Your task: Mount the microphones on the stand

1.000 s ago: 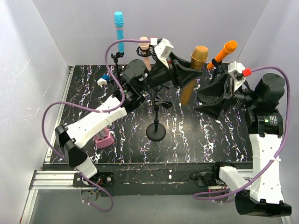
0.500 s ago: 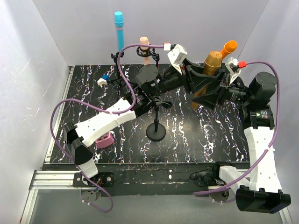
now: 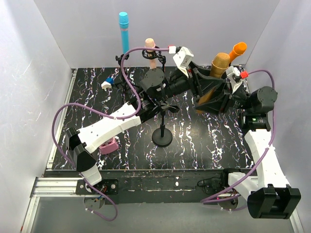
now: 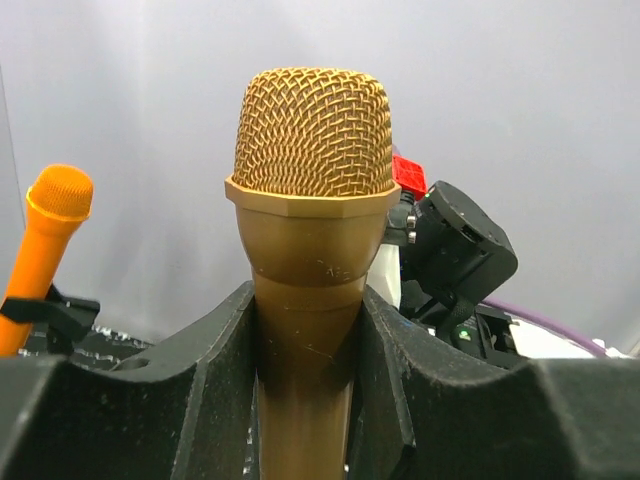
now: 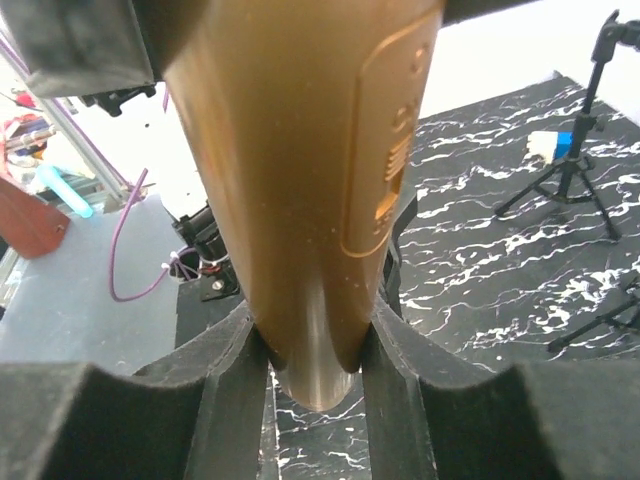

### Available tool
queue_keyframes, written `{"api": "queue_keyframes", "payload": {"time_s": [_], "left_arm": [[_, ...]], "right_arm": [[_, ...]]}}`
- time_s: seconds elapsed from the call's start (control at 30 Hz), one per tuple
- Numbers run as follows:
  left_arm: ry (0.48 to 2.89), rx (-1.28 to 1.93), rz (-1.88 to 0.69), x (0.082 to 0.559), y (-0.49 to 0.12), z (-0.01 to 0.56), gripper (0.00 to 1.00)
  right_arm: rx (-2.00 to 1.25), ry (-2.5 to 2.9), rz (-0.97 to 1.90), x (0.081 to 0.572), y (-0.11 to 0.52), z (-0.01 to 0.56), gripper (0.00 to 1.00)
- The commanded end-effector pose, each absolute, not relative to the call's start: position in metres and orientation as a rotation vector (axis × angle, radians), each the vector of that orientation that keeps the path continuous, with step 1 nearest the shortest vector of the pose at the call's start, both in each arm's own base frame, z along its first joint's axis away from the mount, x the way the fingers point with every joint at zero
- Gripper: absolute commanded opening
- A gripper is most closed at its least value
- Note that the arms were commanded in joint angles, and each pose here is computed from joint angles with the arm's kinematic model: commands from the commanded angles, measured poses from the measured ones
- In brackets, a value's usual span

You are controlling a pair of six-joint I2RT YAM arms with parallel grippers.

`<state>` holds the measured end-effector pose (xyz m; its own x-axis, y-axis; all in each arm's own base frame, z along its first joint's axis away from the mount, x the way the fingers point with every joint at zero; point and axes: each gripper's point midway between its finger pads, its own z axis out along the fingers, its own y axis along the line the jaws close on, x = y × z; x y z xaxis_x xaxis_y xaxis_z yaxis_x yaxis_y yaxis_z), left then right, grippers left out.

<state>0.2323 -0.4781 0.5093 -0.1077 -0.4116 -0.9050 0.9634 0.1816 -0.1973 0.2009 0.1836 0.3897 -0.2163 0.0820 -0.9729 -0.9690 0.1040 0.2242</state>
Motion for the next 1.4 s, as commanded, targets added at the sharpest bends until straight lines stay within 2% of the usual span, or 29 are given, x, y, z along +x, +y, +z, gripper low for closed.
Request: {"api": "queue_keyframes", "payload": {"time_s": [0.0,0.03,0.17,0.3,0.5,0.63,0.8,0.9,1.03,1.17,1.37], "left_arm": [[1.051,0.631,-1.326,0.214,-0.448,0.538,0.24],[1.056,0.633,-1.318,0.212,-0.443,0.538,0.30],[1.123,0.612,-1.245,0.212,-0.417,0.535,0.74],[1.200,0.659,-1.139,0.211,-0.387,0.522,0.98],[1.365,0.888,-1.067,0.220,-0.324,0.475,0.98],[1.384,1.077,-1.098,0.219,-0.299,0.442,0.98],[1.250,1.316,-1.040,0.217,-0.296,0.392,0.98],[1.165,1.334,-0.997,0.223,-0.295,0.382,0.98],[1.159,1.372,-1.043,0.234,-0.301,0.369,0.98],[1.157,1.409,-1.127,0.237,-0.310,0.359,0.98],[1.197,1.428,-1.088,0.250,-0.313,0.334,0.98]], "right_arm": [[-1.071,1.246,1.299,0.186,0.185,0.390,0.11],[-1.081,1.227,1.291,0.184,0.185,0.389,0.10],[-1.104,1.227,1.295,0.180,0.185,0.382,0.06],[-1.136,1.230,1.281,0.178,0.184,0.370,0.04],[-1.187,1.227,1.265,0.181,0.183,0.344,0.03],[-1.218,1.200,1.245,0.187,0.184,0.327,0.02],[-1.223,1.200,1.256,0.196,0.188,0.310,0.02],[-1.239,1.186,1.256,0.200,0.194,0.301,0.02],[-1.283,1.210,1.190,0.205,0.205,0.285,0.03],[-1.312,1.235,1.252,0.202,0.211,0.281,0.03],[-1.338,1.239,1.224,0.209,0.219,0.274,0.04]]}}
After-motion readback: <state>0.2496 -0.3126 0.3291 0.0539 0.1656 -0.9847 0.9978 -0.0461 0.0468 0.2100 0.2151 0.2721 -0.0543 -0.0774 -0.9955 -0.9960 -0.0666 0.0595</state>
